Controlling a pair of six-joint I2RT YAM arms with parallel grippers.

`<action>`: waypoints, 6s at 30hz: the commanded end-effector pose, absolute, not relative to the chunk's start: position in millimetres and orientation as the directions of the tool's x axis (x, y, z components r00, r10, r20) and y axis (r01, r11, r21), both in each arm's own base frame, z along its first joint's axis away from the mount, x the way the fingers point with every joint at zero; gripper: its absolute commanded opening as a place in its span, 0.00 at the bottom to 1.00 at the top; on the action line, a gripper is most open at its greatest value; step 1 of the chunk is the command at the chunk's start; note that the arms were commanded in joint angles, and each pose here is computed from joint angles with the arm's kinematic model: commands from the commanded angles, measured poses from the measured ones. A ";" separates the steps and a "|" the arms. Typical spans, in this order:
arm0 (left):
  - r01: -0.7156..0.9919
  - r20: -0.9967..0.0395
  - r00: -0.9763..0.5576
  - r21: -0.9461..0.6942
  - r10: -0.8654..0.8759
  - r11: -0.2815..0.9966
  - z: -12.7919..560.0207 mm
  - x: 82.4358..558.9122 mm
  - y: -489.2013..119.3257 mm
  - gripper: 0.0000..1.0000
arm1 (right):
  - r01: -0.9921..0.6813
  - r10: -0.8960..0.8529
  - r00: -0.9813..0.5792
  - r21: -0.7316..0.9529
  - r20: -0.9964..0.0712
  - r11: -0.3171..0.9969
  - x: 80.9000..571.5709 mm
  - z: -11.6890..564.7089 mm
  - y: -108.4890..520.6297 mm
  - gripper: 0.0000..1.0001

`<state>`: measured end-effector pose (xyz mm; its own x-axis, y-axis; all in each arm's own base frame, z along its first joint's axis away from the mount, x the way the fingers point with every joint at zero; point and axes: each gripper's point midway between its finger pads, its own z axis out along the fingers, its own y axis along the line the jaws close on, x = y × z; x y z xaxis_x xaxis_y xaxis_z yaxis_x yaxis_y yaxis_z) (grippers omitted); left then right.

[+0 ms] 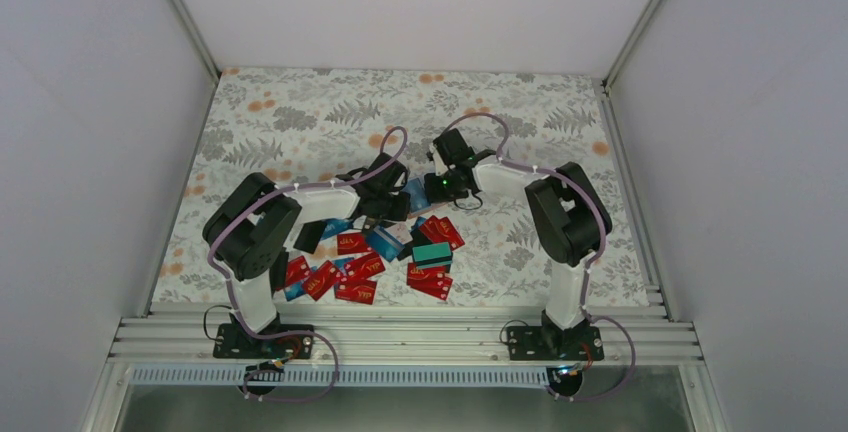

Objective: Put the credit cards into the card holder

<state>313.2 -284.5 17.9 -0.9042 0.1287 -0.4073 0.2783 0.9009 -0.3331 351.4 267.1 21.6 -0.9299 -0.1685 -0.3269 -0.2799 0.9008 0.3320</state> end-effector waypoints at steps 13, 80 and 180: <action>0.284 -0.402 -0.902 -0.274 0.158 0.919 11.8 310.3 -273.9 0.09 | -0.309 -0.203 -0.909 0.259 -0.364 0.915 367.5 33.9 278.5 0.04; 0.016 -0.375 -0.916 -0.397 -0.146 0.918 35.8 242.1 -210.0 0.24 | -0.381 -0.317 -0.921 0.687 -0.226 0.619 218.7 67.6 316.7 0.31; 0.055 -0.554 -0.813 -0.378 -0.178 0.924 133.3 243.9 -179.9 0.29 | -0.348 -0.243 -0.935 0.797 -0.258 0.494 236.1 127.9 334.1 0.04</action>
